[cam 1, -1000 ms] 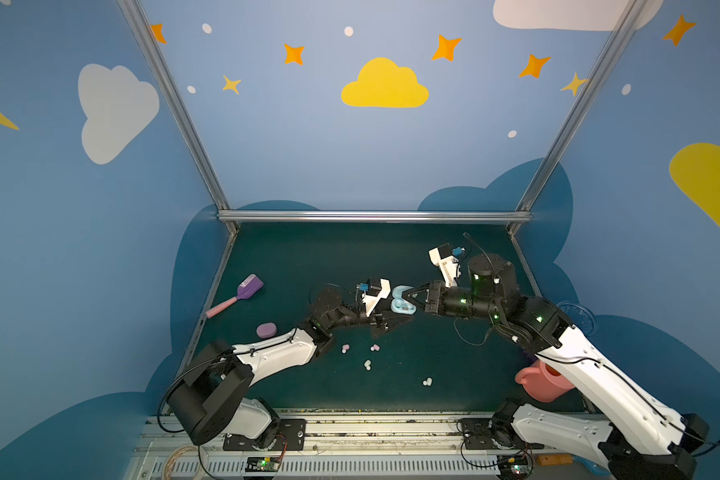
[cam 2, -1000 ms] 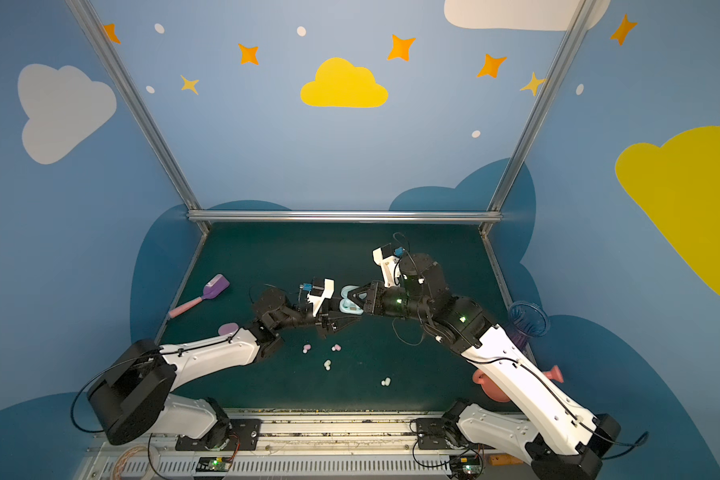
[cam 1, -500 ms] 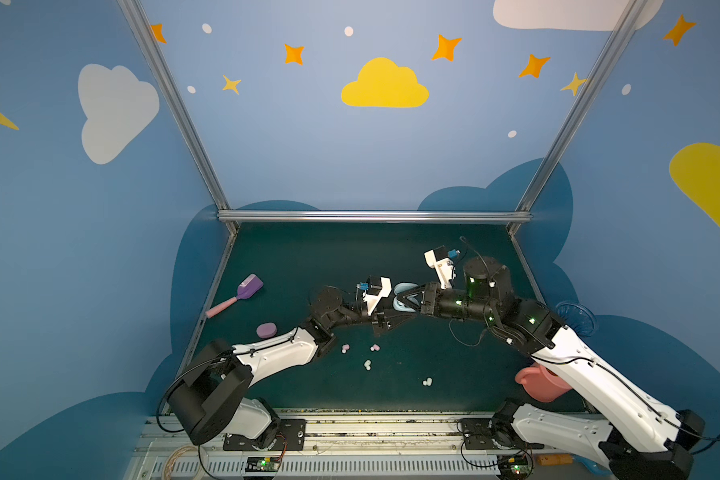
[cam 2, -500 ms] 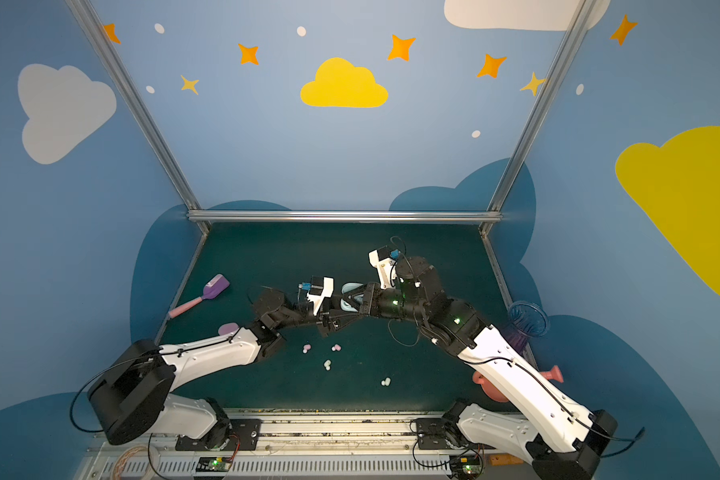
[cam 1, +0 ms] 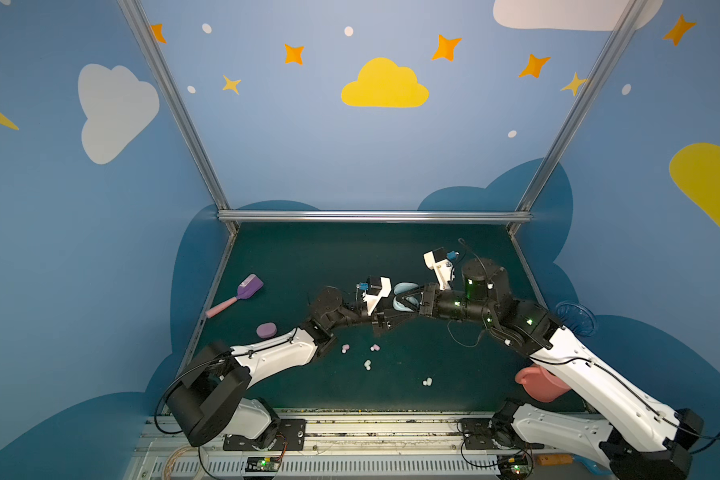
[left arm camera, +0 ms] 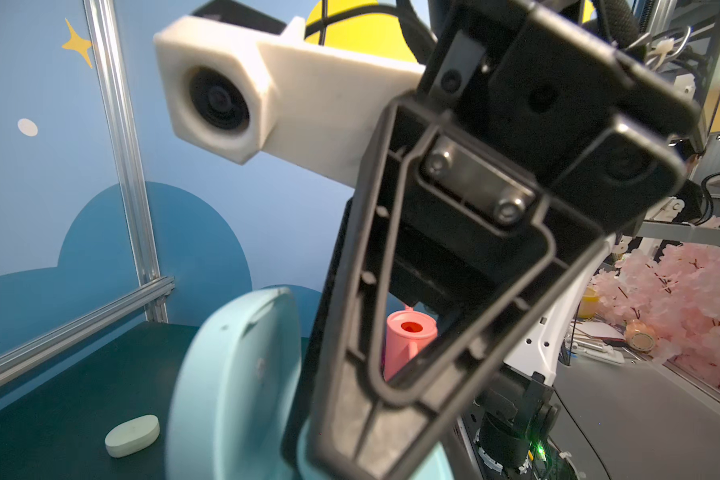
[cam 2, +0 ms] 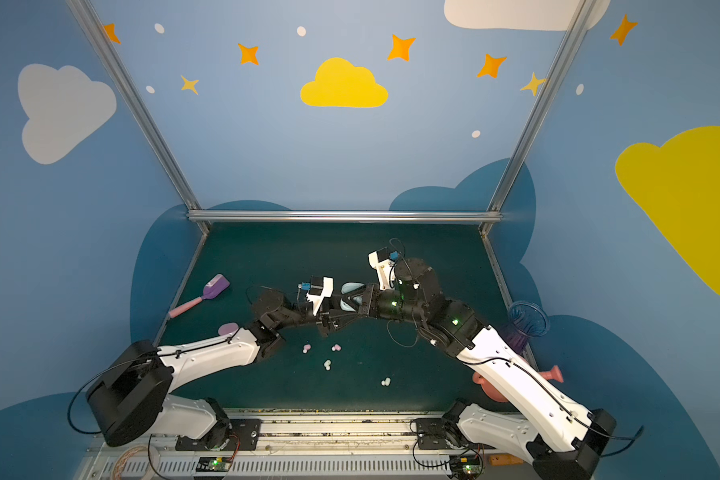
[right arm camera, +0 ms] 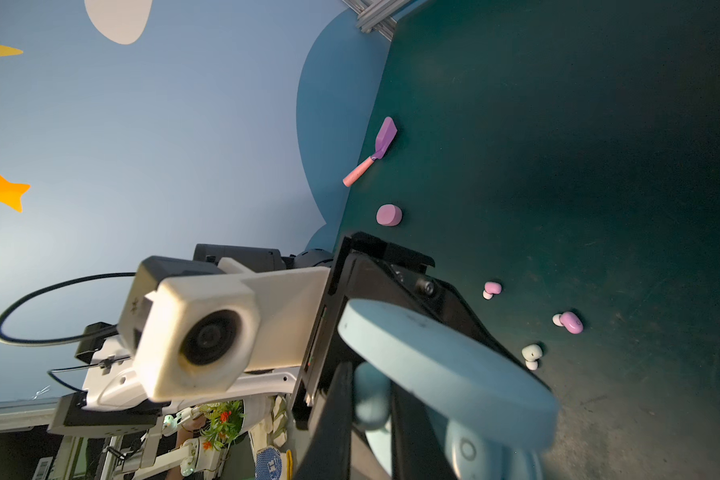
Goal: Insert the wireless bluetooth earbuds into the charging case
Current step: 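Push the earbud into the empty case slot with the right gripper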
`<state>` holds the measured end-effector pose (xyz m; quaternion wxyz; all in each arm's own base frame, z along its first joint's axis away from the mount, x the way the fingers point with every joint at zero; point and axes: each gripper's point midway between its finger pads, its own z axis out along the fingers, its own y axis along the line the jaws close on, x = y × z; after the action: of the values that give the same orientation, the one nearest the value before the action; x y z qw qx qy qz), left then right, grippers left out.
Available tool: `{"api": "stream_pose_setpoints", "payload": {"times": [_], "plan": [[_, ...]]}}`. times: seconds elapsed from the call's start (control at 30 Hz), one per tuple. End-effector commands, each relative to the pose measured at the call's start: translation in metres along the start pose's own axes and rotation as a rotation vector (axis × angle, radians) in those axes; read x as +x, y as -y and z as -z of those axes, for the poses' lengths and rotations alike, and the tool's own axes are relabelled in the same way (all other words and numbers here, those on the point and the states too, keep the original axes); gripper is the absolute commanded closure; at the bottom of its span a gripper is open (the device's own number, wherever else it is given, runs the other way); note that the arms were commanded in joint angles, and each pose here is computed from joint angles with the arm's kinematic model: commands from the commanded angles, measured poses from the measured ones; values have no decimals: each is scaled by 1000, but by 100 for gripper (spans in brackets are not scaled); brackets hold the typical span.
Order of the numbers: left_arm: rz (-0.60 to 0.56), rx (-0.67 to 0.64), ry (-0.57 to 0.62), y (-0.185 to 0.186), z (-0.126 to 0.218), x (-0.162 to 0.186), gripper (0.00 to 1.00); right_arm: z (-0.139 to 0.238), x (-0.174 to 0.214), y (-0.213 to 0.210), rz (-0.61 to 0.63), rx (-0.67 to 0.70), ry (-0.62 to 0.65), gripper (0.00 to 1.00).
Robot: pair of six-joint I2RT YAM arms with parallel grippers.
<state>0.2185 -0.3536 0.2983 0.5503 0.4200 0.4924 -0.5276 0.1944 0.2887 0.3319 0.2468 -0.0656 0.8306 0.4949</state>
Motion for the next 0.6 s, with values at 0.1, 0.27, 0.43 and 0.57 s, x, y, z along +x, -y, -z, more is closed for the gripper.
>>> {"api": "stream_pose_setpoints", "payload": {"times": [0.1, 0.27, 0.43, 0.57], "plan": [[-61, 3, 59, 5, 1, -25, 96, 2, 4, 1, -6, 0, -1, 91], [-69, -4, 58, 5, 2, -26, 96, 4, 6, 4, -10, 10, -5, 85], [-73, -11, 59, 5, 2, -27, 96, 6, 8, 7, -13, 26, -8, 81], [-78, -12, 58, 5, 3, -28, 96, 6, 9, 9, -14, 31, -9, 78]]}}
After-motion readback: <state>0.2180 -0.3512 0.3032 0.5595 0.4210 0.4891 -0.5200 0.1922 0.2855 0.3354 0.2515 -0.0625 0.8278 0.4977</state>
